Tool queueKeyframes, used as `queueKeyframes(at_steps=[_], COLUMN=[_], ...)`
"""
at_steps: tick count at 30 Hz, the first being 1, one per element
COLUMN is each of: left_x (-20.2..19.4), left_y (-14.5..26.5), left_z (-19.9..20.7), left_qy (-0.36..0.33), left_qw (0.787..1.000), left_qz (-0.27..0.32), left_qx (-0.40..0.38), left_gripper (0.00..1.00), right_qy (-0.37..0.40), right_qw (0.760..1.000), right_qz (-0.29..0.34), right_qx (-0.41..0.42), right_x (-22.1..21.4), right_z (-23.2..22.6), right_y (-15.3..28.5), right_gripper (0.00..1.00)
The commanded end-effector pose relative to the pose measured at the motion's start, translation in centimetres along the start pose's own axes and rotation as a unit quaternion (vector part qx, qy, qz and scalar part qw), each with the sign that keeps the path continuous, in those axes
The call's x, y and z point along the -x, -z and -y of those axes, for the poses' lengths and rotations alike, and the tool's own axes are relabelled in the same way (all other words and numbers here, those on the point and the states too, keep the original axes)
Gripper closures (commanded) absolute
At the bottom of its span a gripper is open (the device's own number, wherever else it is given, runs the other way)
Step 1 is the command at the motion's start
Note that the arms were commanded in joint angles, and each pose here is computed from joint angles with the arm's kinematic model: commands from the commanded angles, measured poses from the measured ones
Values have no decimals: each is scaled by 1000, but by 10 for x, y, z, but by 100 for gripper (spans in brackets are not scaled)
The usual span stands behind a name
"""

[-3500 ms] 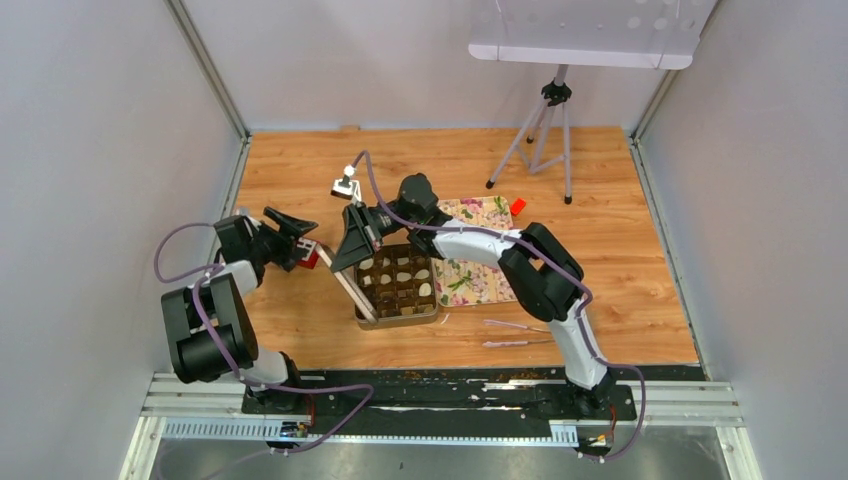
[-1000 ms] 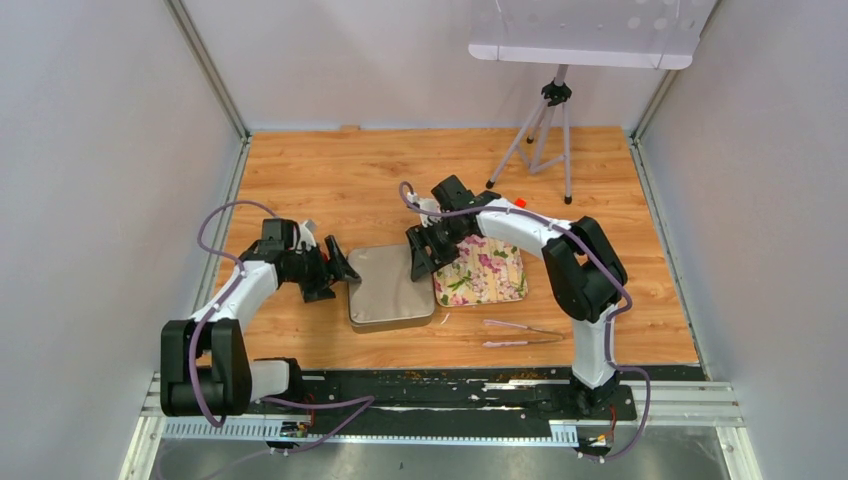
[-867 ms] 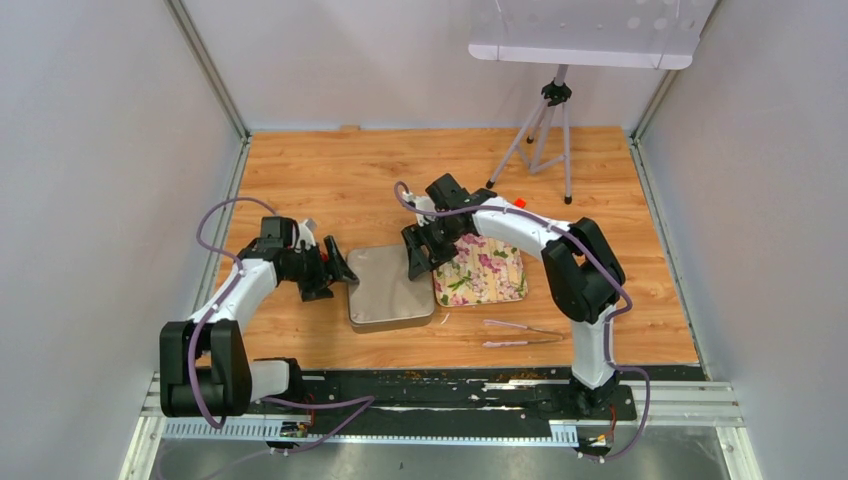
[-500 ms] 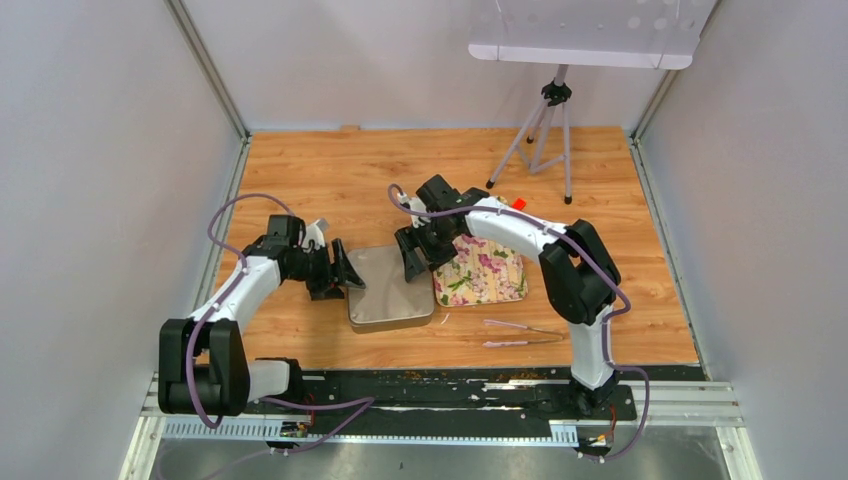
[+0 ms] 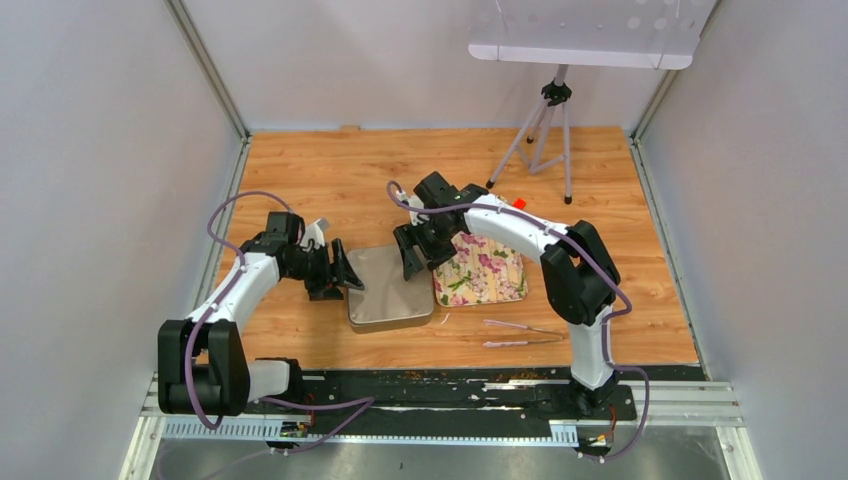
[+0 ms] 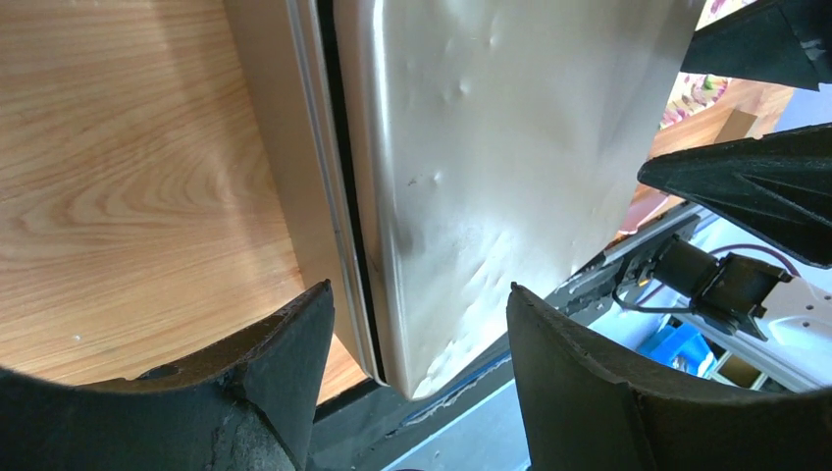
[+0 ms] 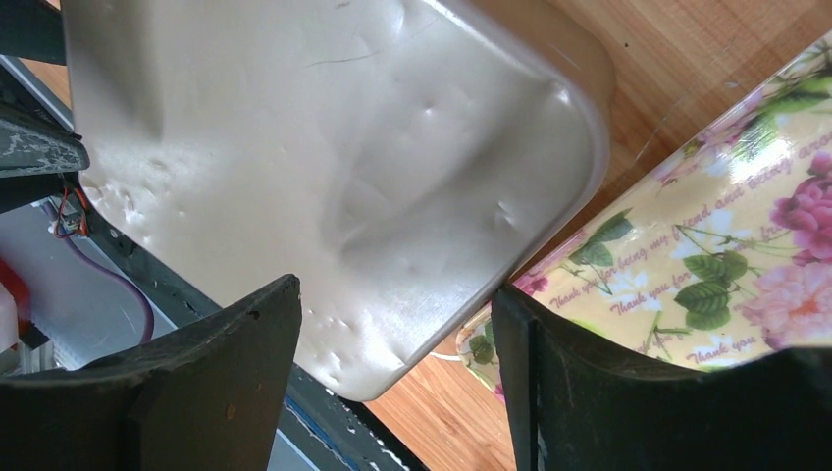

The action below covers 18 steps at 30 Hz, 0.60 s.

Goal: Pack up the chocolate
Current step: Close the box lid on the packing box.

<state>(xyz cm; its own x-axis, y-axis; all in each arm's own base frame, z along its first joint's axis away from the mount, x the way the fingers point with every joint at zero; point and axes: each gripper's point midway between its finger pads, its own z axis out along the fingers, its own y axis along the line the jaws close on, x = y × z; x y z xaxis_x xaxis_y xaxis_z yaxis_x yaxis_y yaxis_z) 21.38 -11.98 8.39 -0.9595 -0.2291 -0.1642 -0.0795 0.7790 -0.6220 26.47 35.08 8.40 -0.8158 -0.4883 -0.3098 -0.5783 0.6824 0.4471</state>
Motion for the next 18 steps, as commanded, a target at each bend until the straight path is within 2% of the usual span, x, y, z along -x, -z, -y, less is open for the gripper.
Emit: queueKeyframes(at_steps=[1,5,12,18], left_x=[7,9,5,1], left_y=[3,5,8,10], left_z=[12,14,12,-7], left_qy=[-14,-18,-31,-27], left_qw=[1000,999,999,999], left_qz=[8,14,12,15], left_qx=[-23,-25,-20,33], left_gripper=[27,27,30,31], right_qy=[9,26,49,55], right_qw=[1000,998,998,998], right_qz=[11,5,37,37], right_qx=[19,49,24,21], right_x=[10,10,23,20], right_z=[-12,-27,-33,-30], right_y=[3,-1,23,20], right_gripper=[30,31,32,32])
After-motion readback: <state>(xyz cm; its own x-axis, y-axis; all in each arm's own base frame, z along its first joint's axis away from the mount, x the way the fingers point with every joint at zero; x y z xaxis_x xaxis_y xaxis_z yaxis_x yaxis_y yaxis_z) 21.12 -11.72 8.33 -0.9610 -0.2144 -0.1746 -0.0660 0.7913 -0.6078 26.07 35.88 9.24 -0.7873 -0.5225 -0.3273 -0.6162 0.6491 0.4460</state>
